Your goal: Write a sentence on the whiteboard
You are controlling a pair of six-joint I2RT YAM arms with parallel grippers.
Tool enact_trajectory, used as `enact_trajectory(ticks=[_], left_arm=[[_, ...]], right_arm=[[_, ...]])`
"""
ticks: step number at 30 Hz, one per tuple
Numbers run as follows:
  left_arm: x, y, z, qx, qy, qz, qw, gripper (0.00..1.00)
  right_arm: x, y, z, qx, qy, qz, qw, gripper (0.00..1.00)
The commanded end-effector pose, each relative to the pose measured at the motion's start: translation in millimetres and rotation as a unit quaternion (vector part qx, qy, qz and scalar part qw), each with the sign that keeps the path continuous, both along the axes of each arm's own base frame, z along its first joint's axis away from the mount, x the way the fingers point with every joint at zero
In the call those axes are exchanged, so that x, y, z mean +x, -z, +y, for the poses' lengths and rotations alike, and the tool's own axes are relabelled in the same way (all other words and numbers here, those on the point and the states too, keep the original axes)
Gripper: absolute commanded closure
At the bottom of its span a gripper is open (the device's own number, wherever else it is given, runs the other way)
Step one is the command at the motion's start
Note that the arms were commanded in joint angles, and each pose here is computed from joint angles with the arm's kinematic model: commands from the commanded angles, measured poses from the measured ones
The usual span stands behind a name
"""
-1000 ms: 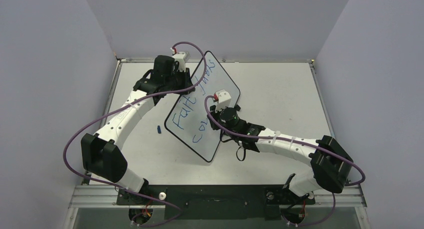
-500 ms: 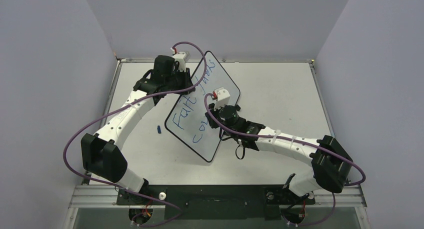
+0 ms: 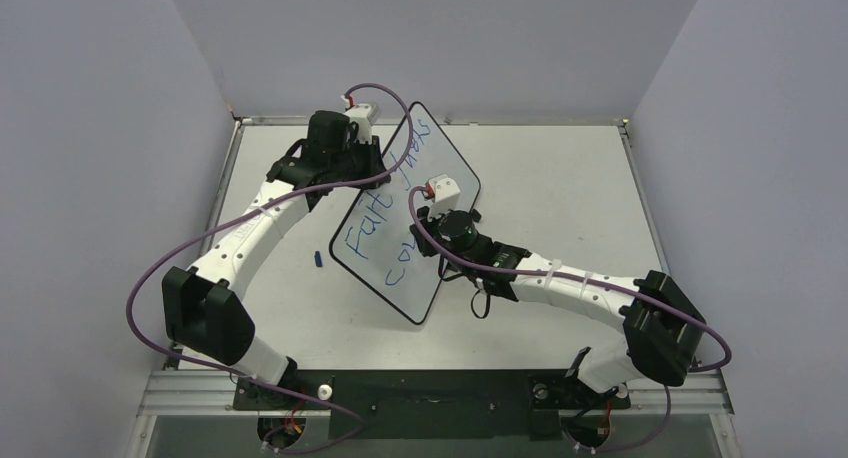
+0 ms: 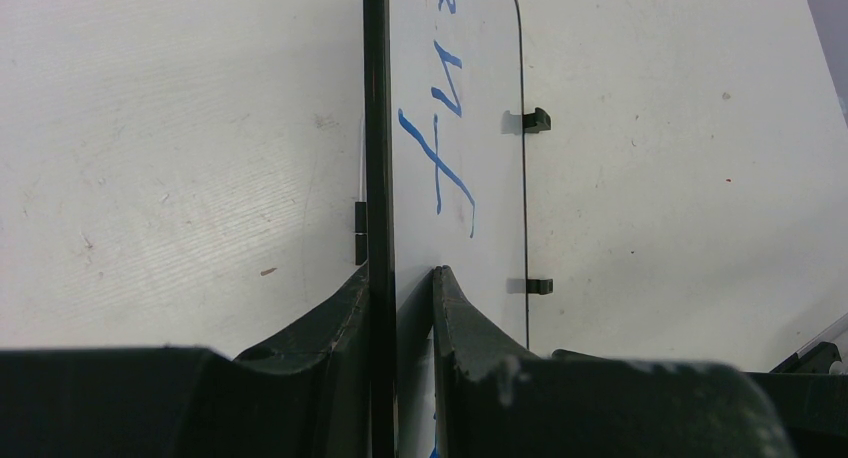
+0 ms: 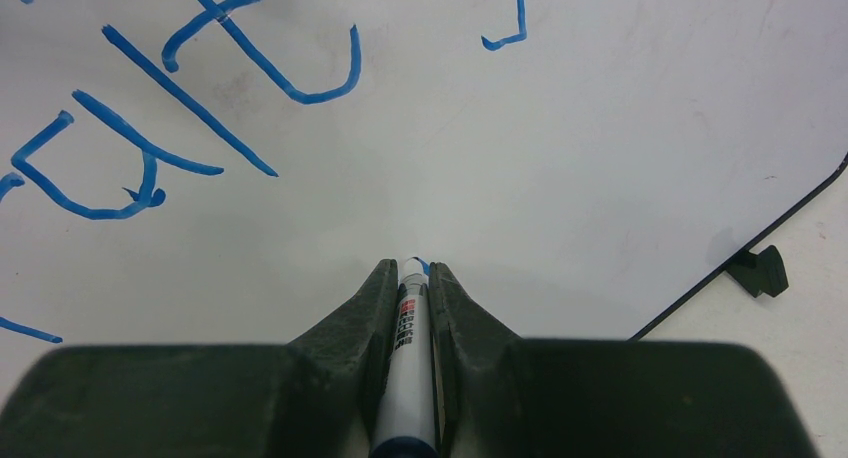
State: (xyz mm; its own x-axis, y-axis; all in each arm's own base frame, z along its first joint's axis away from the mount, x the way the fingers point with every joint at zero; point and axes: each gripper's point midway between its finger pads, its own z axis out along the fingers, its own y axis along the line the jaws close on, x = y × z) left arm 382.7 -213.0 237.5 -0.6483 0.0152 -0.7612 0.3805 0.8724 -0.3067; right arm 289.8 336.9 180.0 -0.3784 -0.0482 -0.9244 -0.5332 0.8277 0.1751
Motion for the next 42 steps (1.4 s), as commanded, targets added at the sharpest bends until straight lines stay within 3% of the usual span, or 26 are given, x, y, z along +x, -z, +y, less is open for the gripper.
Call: enact_trajectory(ticks=[1, 21, 35, 42], left_arm=[[22, -31, 19, 0.042, -0.024, -0.084, 0.995, 1.00], [21, -31, 19, 0.041, -0.022, -0.083, 0.995, 1.00], [21, -31, 19, 0.041, -0.022, -0.084, 0.995, 1.00], [21, -32, 19, 0.041, -0.022, -0.085, 0.995, 1.00]], right_arm=[[-3, -2, 4, 0.017, -0.009, -0.001, 1.000, 1.00], [-8, 14, -17, 0.001, 0.009, 0.007, 1.000, 1.00], [14, -51, -21, 0.037, 0.026, -0.038, 0.998, 1.00], [19, -59, -11, 0.044, 0.020, -0.041, 0.998, 1.00]])
